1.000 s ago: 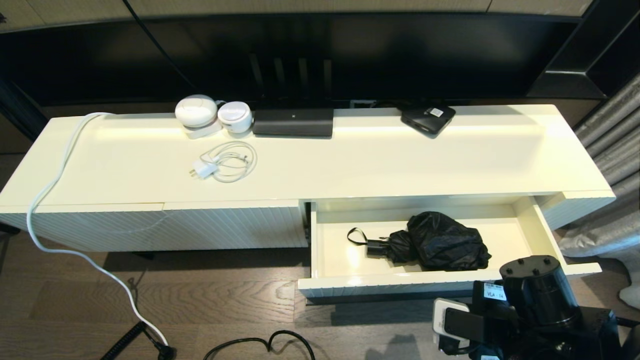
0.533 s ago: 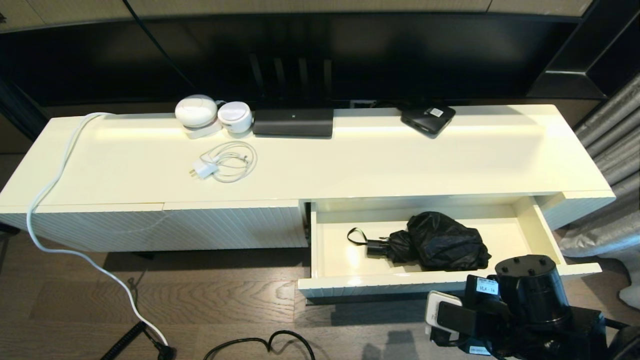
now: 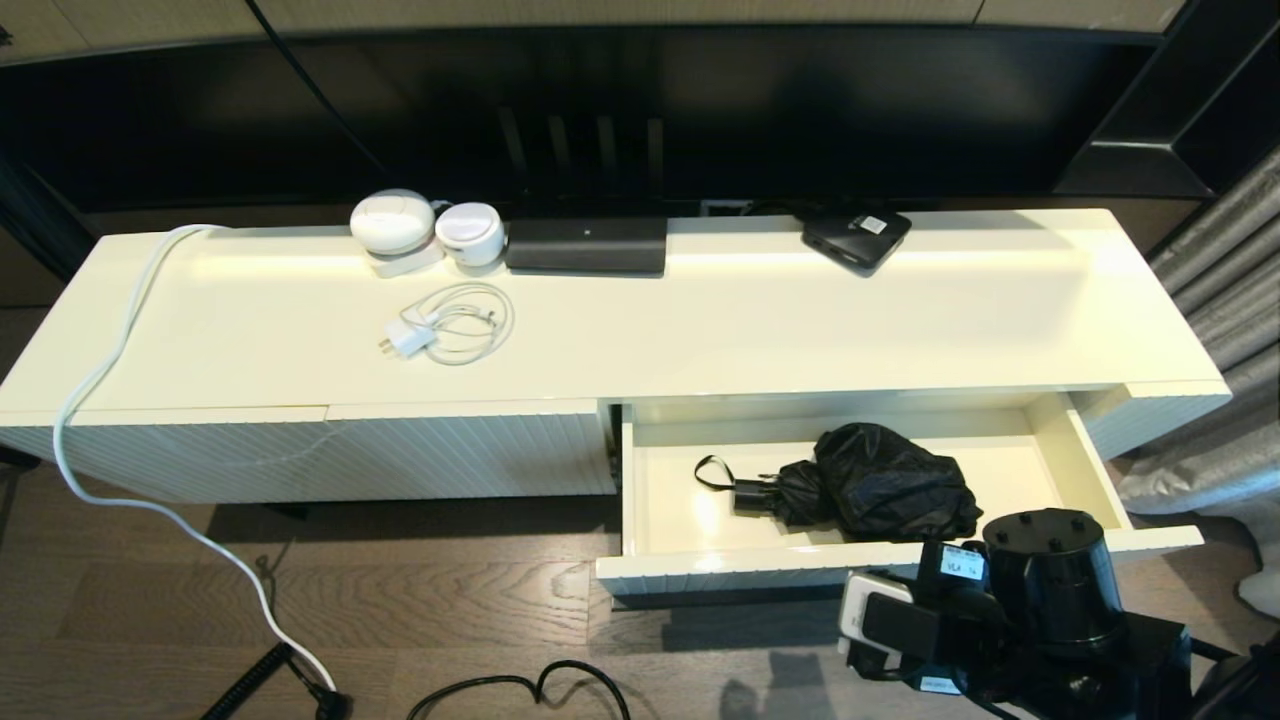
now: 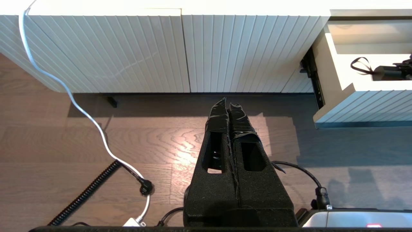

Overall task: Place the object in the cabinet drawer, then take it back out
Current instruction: Close the drawer

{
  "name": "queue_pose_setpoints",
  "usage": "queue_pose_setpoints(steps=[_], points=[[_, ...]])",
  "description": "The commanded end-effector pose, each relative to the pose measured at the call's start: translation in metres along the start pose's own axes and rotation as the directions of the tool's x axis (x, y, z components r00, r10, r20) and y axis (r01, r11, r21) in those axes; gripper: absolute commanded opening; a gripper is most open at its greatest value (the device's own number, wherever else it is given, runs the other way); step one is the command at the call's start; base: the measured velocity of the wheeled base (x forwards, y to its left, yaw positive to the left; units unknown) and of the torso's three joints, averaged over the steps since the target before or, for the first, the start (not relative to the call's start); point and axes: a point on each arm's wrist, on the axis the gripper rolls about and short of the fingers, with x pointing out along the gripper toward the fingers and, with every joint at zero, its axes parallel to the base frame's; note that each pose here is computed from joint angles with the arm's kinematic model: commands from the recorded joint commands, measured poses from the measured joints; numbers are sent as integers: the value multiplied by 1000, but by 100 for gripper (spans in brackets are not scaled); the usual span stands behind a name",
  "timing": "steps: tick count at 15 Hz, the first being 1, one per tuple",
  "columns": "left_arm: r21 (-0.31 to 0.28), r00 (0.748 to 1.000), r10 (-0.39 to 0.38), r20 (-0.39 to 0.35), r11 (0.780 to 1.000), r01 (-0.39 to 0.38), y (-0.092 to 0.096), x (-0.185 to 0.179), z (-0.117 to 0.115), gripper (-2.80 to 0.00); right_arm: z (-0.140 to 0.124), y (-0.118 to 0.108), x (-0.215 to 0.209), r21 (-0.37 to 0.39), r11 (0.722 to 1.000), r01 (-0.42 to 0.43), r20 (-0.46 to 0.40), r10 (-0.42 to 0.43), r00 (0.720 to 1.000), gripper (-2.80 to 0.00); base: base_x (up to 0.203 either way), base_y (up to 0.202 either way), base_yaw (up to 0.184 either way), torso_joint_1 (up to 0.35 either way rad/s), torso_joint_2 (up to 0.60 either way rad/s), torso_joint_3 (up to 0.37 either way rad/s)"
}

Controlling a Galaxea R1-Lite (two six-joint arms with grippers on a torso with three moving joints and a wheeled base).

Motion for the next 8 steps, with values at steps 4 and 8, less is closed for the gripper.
queue_pose_setpoints(steps=[4, 8], points=[[0, 1000, 1, 1, 1000, -1, 0, 0, 0, -280, 1, 1, 9, -1, 1000, 15, 8, -15, 1000, -280, 0, 0, 0, 0, 0, 0], [0, 1000, 1, -1, 1000, -1, 0, 0, 0, -280, 2, -5, 15, 8, 998, 56, 20, -56, 998, -280, 0, 0, 0, 0, 0, 0]])
